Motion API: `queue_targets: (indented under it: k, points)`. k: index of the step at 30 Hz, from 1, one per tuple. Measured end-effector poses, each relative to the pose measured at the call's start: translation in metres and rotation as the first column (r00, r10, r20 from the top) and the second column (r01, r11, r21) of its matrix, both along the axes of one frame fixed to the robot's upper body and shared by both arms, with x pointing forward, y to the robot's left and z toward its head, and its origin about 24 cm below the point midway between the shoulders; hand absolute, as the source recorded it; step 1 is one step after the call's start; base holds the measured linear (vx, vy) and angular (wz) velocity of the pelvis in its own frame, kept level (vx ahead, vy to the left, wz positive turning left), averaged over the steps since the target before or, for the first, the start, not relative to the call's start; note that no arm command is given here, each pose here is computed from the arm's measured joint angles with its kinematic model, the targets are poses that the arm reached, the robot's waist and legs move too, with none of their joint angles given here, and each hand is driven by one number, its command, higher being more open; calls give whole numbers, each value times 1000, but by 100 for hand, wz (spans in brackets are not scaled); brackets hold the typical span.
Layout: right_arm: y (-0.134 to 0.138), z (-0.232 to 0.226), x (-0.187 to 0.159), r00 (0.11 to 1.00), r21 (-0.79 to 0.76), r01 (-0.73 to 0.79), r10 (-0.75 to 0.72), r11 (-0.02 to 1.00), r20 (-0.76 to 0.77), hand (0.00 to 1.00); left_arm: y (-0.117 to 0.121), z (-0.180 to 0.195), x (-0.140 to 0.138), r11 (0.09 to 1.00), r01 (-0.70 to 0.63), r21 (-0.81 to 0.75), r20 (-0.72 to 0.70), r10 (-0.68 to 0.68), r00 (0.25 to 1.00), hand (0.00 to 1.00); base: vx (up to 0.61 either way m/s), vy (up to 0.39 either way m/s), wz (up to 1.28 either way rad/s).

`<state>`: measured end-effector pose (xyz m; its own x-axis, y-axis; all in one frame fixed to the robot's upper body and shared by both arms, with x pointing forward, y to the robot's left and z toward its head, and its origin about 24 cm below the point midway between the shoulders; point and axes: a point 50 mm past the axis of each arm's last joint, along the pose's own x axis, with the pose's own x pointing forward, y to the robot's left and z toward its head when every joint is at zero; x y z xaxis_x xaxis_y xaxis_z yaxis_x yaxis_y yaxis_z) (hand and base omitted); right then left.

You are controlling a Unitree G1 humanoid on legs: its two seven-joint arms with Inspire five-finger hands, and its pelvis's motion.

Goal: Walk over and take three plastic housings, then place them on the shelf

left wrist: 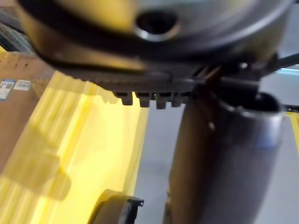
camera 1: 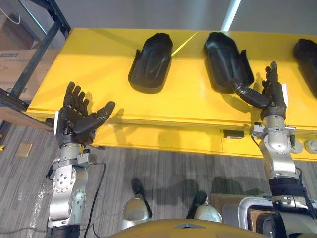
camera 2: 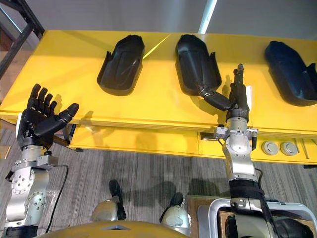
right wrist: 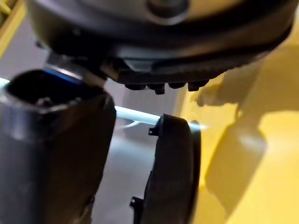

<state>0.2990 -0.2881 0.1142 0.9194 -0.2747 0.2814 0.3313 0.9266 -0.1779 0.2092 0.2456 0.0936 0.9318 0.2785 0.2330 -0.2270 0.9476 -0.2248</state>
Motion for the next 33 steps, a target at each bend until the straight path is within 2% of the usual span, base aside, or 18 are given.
queue_targets:
  k: [19, 33]
  points:
    - [-2, 12, 8, 997, 11, -76, 75, 997, 24, 100, 6, 14, 0, 1000, -13, 19, 59, 12, 998, 100, -3, 0, 0]
    - [4, 2, -9, 984, -17, -174, 173, 985, -31, 100, 5, 13, 0, 999, 15, 36, 55, -17, 998, 100, 1, -3, -1]
